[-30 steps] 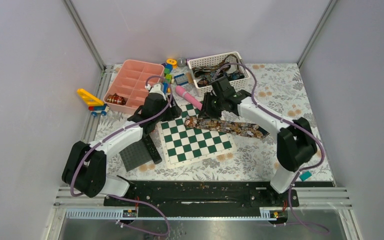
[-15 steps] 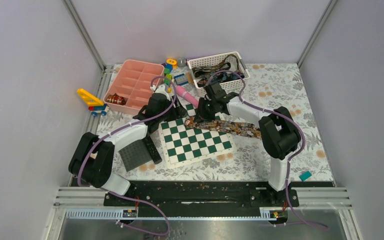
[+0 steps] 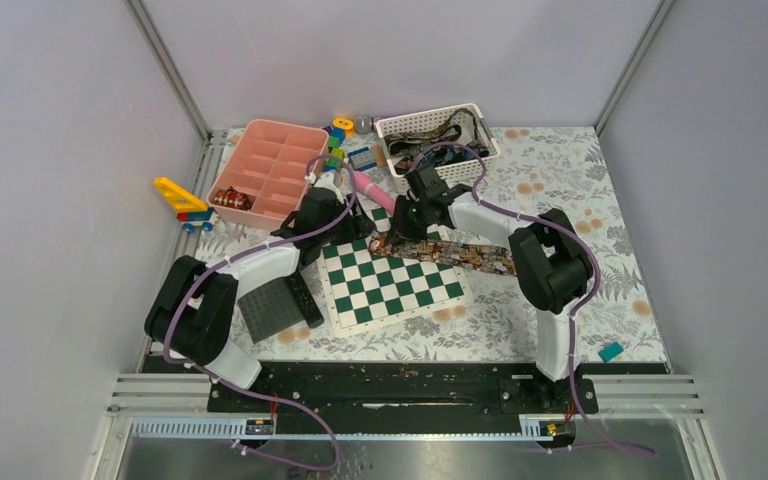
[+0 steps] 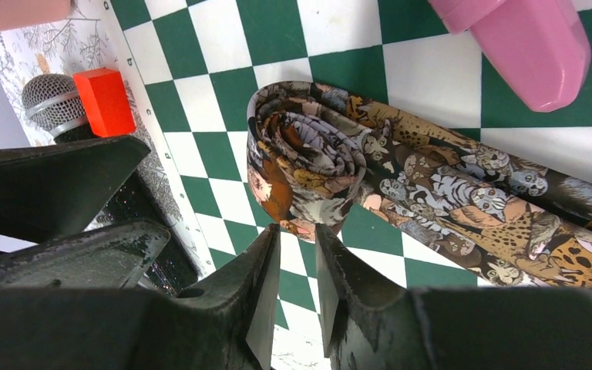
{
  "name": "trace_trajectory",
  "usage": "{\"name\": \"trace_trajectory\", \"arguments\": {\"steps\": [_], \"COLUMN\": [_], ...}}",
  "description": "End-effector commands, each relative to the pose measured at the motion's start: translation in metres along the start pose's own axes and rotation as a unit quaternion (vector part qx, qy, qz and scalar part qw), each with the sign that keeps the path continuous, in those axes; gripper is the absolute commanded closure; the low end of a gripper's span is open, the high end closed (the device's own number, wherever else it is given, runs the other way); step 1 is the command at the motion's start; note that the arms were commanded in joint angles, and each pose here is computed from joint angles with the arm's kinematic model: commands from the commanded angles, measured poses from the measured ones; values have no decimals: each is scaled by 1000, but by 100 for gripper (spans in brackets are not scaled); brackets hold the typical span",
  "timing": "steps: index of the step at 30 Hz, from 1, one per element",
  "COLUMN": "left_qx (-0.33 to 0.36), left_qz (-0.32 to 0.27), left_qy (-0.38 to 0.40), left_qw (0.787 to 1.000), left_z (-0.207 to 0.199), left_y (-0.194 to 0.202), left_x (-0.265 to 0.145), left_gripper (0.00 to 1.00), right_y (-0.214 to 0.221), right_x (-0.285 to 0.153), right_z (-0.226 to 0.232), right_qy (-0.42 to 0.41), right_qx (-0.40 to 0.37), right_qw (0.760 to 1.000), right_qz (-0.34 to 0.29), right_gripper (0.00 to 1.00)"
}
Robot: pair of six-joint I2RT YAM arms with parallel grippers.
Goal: Roll the ties
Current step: Roll the tie at the center of the board.
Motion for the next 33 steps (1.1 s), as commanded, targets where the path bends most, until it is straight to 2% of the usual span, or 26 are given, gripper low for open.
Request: {"name": "trace_trajectory", "arguments": {"steps": [1, 19, 25, 33], "left_qx": [3, 12, 13, 12], "left_qz": [-14, 5, 5, 13], "left_qy": [33, 45, 81, 90], "left_qw": [999, 999, 997, 996], "left_z": [-6, -3, -10, -10], "left_y": [-4, 8, 12, 17], "left_x": [6, 19, 24, 30], "left_gripper": [41, 43, 38, 38], "right_y": [-8, -10, -9, -9], "right_x": [0, 12, 12, 13], "right_z": [8, -13, -17, -21], "right_qy": [1, 60, 75, 82], "right_qx": [6, 37, 43, 50], "right_qw": [1000, 997, 996, 995], "right_qz": [-17, -32, -35, -36], "right_gripper": [70, 70, 69, 69]}}
Point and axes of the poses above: each gripper's point midway between its finger pads, its own x axis out along the fingers, its own z axis along the line the jaws close on, y = z × x, the point moved 6 cm from there along -x, back along the fingers, and after that the axes turned 14 degrees about x, right-handed, at the moved point
